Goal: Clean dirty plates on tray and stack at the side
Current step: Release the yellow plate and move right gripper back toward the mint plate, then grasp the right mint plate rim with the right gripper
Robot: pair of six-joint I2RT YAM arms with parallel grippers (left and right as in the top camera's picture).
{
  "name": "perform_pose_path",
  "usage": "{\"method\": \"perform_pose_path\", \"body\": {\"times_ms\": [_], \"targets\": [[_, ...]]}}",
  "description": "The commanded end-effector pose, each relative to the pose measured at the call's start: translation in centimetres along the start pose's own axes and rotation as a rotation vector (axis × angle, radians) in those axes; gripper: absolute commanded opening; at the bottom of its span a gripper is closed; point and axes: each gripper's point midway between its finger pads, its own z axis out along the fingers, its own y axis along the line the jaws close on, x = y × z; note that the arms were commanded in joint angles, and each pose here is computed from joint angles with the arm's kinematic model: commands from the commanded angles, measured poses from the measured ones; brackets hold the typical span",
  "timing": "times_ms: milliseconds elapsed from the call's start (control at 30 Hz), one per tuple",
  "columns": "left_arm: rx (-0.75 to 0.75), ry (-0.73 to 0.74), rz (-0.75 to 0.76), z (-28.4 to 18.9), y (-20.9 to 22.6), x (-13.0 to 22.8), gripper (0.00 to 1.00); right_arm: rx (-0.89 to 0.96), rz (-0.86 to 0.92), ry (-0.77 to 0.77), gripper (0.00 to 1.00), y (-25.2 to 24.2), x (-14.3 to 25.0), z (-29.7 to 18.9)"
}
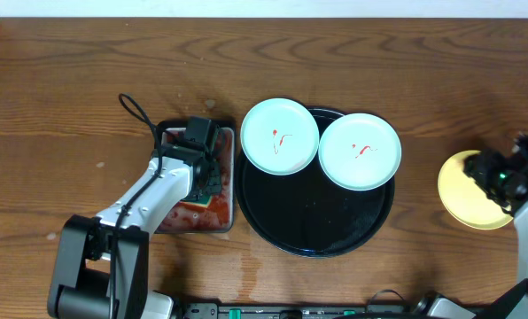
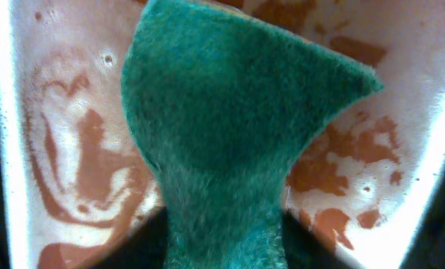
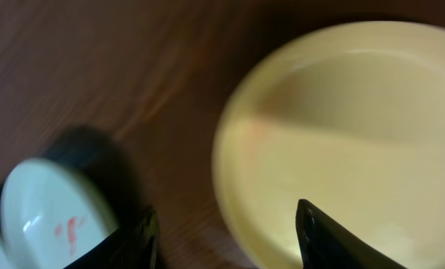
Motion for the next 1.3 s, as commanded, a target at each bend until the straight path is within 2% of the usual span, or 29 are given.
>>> {"method": "perform_pose_path", "body": {"times_ms": [0,33,67,367,400,433,467,500,800,1067,1267], "targets": [[-0.009,0.062,-0.005,1.3,0.4,1.6,0.19,-0.093,-0.161,0.04,0.56,3.3,1.3,0.8],[-0.009,0.061,-0.005,1.3,0.4,1.6,0.09,-0.104,-0.193,0.048,0.56,4.0,1.6,1.1],[-0.008,0.059,-0.005,1.3,0.3,1.5,0.07,-0.115,-0.213,0.057,0.56,4.7,1.9,1.4],[0.012,0.011,-0.01,-0.1,-0.1,0.1,0.07,-0.167,-0.355,0.163,0.58,8.4,5.6,4.4],[0.017,0.0,-0.012,-0.4,-0.2,-0.2,0.17,-0.17,-0.368,0.174,0.59,8.7,6.0,4.8],[0.022,-0.012,-0.013,-0.8,-0.2,-0.5,0.41,-0.169,-0.376,0.182,0.59,8.8,6.3,5.1],[0.027,-0.022,-0.014,-1.1,-0.3,-0.6,0.53,-0.17,-0.384,0.19,0.6,9.0,6.6,5.4],[0.029,-0.028,-0.015,-1.4,-0.3,-0.7,0.58,-0.173,-0.389,0.196,0.6,9.2,6.8,5.7],[0.022,-0.002,-0.033,-1.5,0.0,0.1,0.58,-0.178,-0.411,0.23,0.58,9.6,7.9,7.2],[0.019,0.007,-0.045,-1.5,0.1,0.3,0.58,-0.168,-0.407,0.269,0.51,9.1,8.9,8.2],[0.018,0.007,-0.045,-1.5,0.1,0.4,0.58,-0.179,-0.418,0.252,0.35,9.6,8.6,8.4]]}}
